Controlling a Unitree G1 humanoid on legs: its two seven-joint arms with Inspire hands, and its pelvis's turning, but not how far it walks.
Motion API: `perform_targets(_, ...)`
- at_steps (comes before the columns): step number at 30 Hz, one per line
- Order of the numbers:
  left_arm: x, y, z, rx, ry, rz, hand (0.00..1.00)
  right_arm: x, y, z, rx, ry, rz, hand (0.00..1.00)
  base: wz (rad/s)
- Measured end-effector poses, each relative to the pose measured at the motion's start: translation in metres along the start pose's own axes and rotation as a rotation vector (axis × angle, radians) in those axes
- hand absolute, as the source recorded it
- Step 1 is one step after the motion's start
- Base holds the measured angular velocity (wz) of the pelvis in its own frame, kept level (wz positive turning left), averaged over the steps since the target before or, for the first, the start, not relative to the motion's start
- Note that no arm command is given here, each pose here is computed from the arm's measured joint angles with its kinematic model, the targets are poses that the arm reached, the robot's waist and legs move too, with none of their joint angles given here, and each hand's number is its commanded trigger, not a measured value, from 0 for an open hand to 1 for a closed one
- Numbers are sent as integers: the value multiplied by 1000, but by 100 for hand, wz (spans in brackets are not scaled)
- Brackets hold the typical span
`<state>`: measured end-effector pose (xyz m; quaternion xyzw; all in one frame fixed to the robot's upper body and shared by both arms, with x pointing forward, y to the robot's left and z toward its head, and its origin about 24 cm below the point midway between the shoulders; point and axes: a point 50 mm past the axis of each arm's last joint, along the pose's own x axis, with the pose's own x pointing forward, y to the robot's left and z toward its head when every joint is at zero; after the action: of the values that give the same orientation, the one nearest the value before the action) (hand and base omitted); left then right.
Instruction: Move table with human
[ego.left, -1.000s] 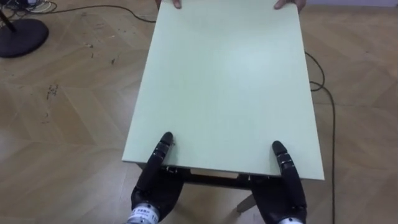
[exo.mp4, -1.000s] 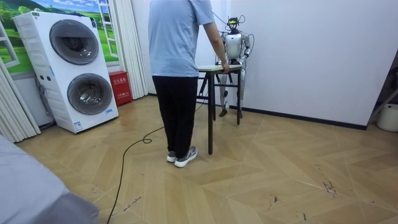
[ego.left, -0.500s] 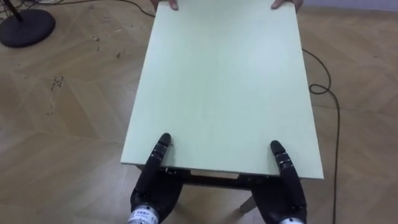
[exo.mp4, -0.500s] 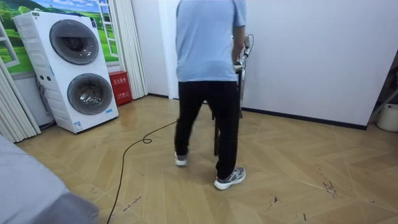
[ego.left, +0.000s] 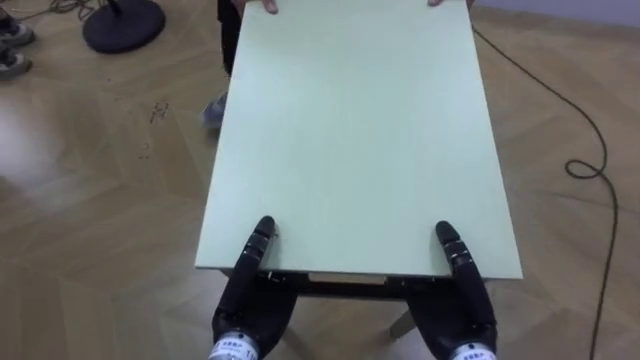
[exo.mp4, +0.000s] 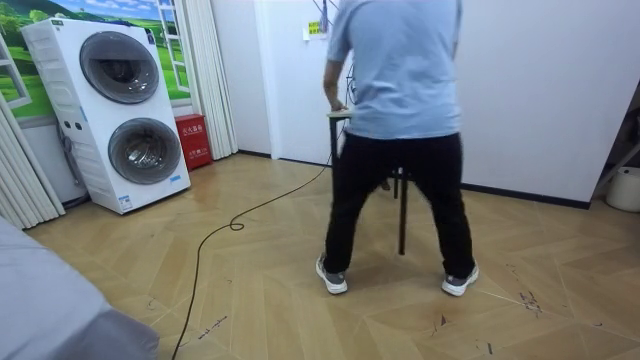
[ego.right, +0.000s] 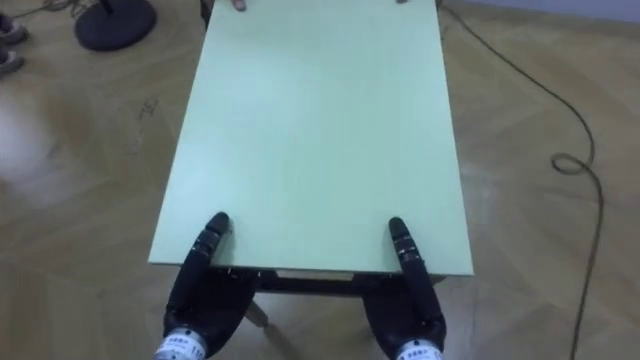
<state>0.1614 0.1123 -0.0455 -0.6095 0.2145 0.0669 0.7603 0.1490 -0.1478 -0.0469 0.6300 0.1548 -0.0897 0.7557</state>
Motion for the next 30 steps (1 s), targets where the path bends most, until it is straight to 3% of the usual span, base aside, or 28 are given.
perform_targets(9,0,0,2,23,-1,-8,100,-3,-2,-4,11,-13,-8,100,102)
perform_targets(17,-9,10,4,21,-17,31,100,-4,-8,-10,13,20,-35,100,27)
perform_targets(24,-9,7,6,16,-28,11,100,0,-3,-10,0,19,-13,100,46)
perform_targets(30,0,-6,11,59,-23,-45,100,3,0,-8,19,-8,13,100,142)
